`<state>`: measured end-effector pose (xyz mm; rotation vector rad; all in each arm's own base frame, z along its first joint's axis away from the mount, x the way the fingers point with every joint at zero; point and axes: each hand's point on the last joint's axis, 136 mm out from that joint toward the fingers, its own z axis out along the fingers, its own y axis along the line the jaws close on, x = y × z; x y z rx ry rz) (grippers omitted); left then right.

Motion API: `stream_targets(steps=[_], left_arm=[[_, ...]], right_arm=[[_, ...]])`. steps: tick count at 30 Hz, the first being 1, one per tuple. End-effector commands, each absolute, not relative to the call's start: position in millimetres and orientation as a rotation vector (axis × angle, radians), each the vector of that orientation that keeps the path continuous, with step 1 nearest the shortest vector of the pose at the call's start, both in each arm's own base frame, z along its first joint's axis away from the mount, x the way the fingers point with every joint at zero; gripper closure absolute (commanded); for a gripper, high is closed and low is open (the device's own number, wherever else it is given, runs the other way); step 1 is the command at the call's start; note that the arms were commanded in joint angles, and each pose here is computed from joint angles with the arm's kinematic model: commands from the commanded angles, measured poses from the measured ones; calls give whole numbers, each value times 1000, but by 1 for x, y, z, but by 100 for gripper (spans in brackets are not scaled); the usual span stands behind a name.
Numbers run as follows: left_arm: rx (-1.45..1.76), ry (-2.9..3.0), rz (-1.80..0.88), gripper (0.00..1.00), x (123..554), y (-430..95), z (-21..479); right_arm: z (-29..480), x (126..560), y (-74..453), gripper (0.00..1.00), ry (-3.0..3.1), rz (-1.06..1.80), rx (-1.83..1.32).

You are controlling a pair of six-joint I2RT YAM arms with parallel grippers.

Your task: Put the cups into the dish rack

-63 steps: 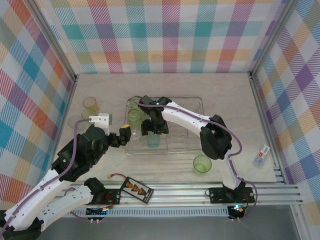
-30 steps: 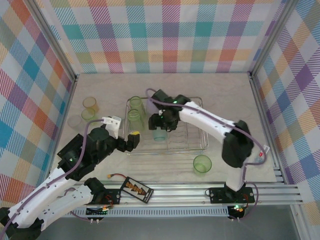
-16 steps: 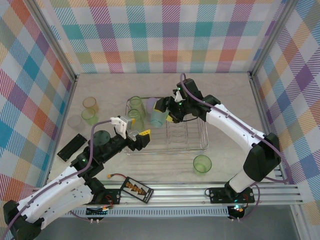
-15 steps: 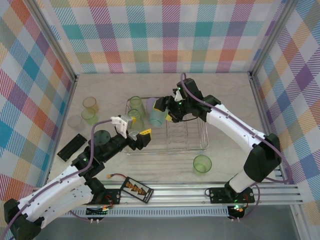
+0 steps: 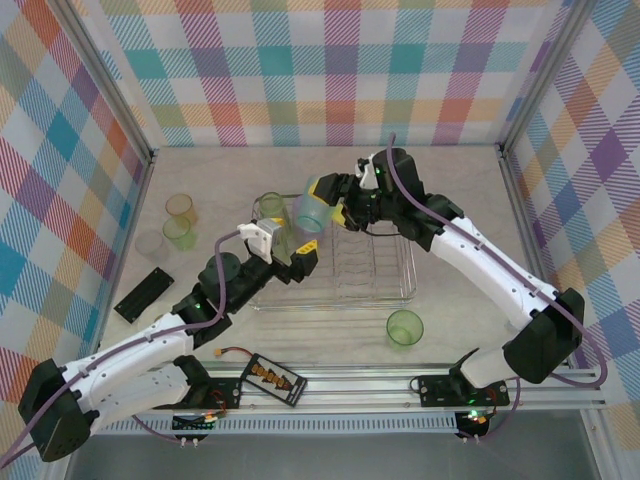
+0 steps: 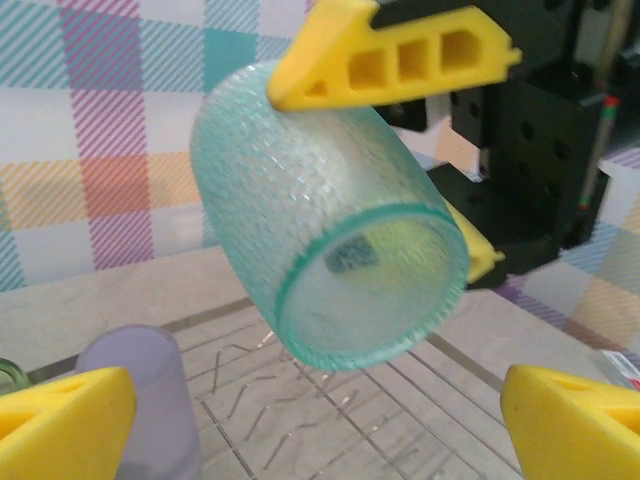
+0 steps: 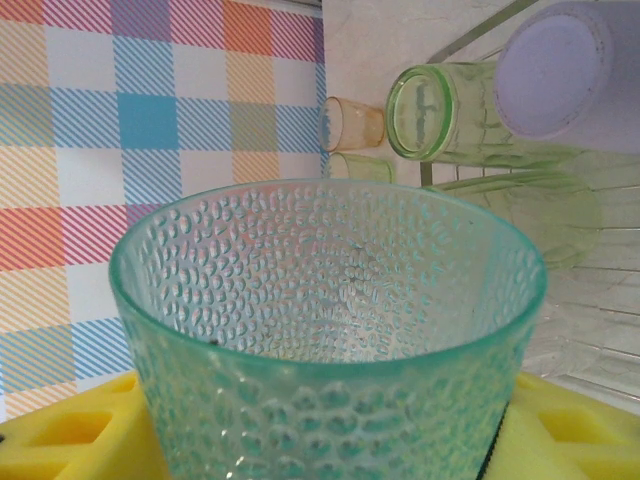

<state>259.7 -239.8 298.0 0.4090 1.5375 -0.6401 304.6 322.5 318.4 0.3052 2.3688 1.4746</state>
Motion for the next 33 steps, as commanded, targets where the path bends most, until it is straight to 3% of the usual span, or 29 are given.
stream_targets(steps=[1, 16, 33], left_arm=[[293, 1431, -662, 7, 265, -236, 329], [214, 1450, -739, 7, 276, -255, 332], [53, 1494, -763, 23, 296, -255, 333]], right_arm=[[331, 305, 325, 43, 2310, 1524, 290], [330, 308, 330, 43, 2308, 1520, 291], [313, 306, 332, 43, 2377, 1445, 304]])
